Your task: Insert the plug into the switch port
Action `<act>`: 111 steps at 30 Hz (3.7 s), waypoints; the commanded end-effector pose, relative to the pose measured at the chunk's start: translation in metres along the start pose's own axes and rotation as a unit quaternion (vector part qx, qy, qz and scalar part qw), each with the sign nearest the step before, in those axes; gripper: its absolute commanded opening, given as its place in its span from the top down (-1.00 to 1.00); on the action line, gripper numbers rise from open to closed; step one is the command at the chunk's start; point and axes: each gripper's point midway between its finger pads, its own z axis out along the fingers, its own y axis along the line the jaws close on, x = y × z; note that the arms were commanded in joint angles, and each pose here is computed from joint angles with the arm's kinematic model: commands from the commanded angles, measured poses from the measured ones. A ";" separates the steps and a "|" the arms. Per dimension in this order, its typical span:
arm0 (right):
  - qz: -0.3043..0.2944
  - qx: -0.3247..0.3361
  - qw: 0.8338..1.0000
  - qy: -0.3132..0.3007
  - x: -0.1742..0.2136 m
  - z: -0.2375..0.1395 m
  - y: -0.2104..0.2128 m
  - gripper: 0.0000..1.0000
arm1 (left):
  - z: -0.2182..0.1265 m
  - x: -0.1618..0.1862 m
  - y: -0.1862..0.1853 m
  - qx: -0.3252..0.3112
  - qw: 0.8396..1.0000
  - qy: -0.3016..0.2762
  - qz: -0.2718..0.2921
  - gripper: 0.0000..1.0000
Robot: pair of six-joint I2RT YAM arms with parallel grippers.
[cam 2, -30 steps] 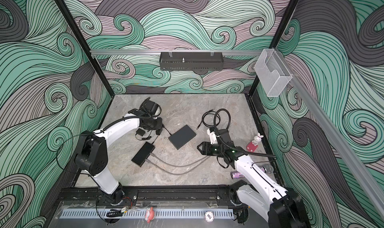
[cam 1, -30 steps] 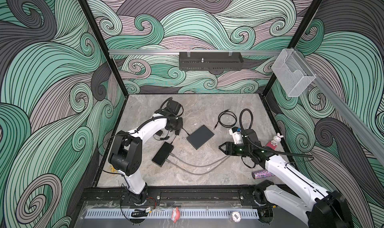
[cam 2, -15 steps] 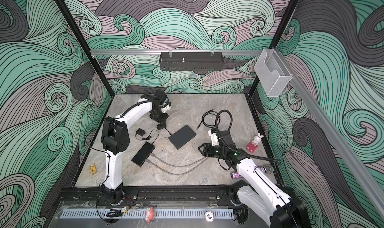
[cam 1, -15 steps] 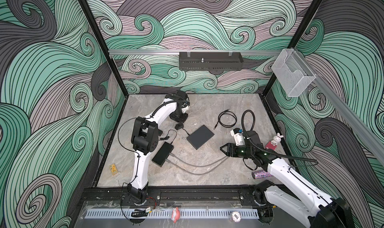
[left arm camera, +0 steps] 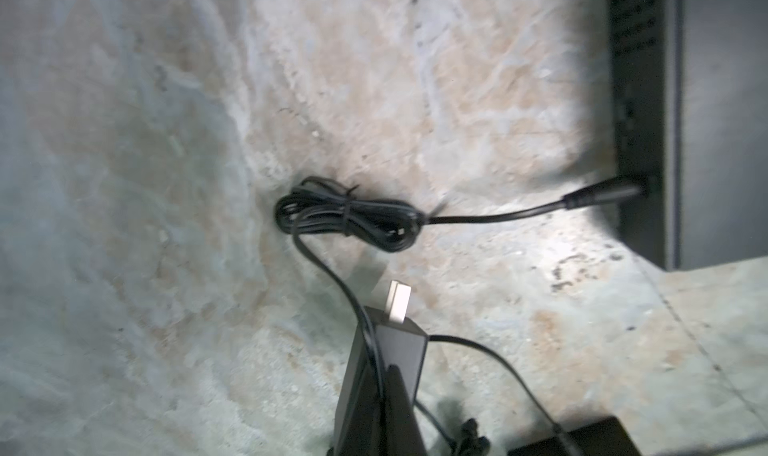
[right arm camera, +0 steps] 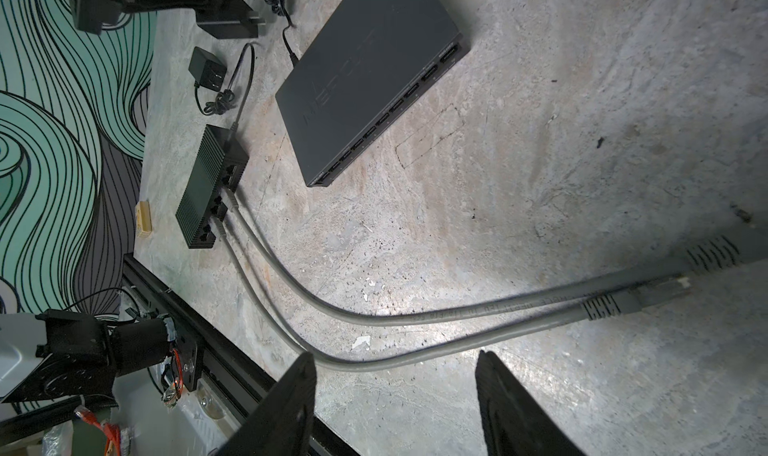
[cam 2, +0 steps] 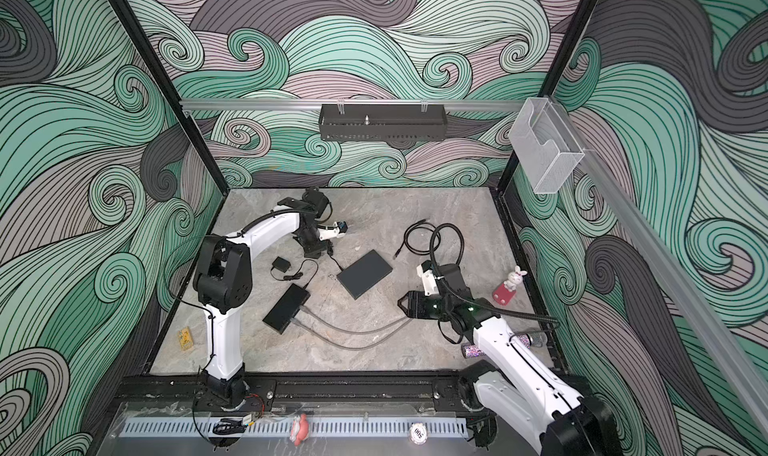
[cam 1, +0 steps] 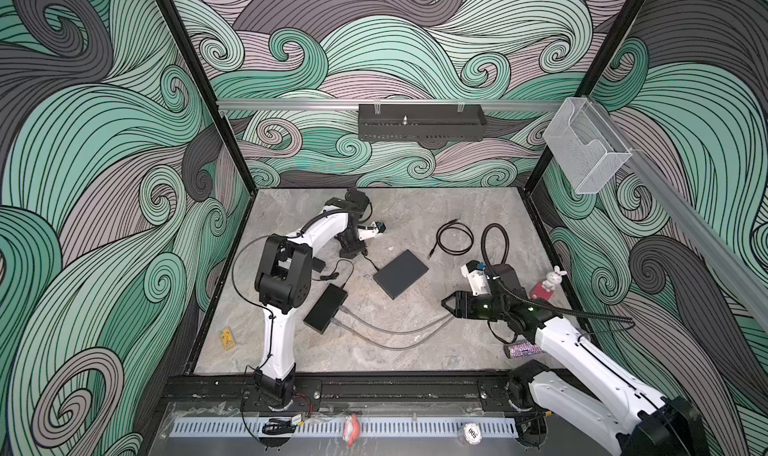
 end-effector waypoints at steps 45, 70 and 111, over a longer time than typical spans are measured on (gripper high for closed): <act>0.122 0.337 0.933 0.027 -0.188 0.120 -0.089 0.09 | -0.228 -0.065 0.013 0.174 0.716 -0.466 -0.490 -0.97; 0.135 0.313 0.939 0.045 -0.192 0.142 -0.092 0.92 | -0.218 -0.043 0.037 0.172 0.696 -0.465 -0.519 -0.97; 0.083 -0.060 0.907 -0.407 -0.141 -0.117 0.037 1.00 | -0.179 -0.187 -0.200 0.196 0.870 -0.401 -0.210 -0.47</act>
